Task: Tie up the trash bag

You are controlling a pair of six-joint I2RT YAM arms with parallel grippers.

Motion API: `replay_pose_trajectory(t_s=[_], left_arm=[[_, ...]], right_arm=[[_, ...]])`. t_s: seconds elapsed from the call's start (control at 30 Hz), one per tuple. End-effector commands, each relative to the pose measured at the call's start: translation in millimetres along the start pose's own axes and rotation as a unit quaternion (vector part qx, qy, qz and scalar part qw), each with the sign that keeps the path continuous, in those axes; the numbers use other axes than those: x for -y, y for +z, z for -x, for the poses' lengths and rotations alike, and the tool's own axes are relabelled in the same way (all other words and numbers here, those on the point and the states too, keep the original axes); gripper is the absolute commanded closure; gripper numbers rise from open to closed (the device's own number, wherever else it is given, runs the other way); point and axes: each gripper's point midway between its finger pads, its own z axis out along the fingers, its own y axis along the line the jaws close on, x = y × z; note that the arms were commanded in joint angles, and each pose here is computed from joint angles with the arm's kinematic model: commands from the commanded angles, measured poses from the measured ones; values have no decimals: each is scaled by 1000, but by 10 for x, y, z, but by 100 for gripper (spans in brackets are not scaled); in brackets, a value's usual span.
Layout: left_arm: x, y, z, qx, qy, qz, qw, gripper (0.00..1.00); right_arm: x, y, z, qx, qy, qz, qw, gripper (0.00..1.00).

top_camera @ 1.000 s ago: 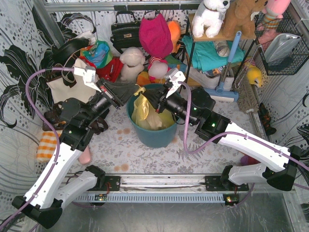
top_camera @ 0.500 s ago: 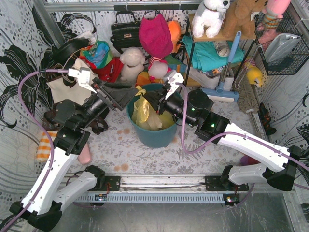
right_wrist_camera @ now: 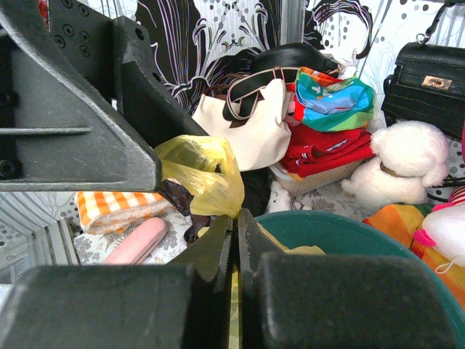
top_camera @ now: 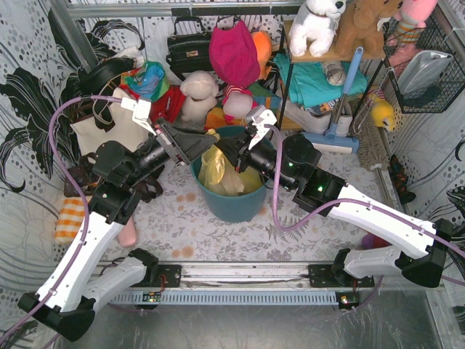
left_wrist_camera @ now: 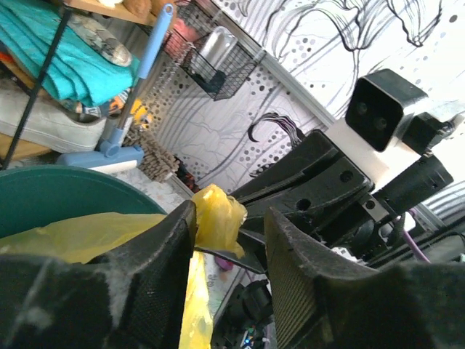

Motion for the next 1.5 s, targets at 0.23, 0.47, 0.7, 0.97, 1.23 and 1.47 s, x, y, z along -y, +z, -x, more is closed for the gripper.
replay_pose_trajectory(t_s=[0.23, 0.47, 0.7, 0.97, 1.23, 1.47], left_arm=[[781, -37, 343, 24, 44, -151, 987, 74], [678, -57, 469, 58, 63, -103, 991, 60], [278, -147, 304, 66, 98, -32, 993, 30], [138, -126, 38, 80, 139, -94, 982, 25], [135, -96, 145, 150, 162, -130, 967, 27], [169, -59, 164, 167, 139, -161, 963, 28]], right_arm=[[15, -38, 133, 21, 14, -7, 1000, 100], [19, -53, 140, 23, 15, -8, 1000, 100], [3, -47, 153, 24, 17, -4, 1000, 100], [-20, -34, 155, 23, 18, 1, 1000, 100], [-16, -40, 149, 21, 18, 1, 1000, 100], [-4, -50, 146, 21, 18, -2, 1000, 100]])
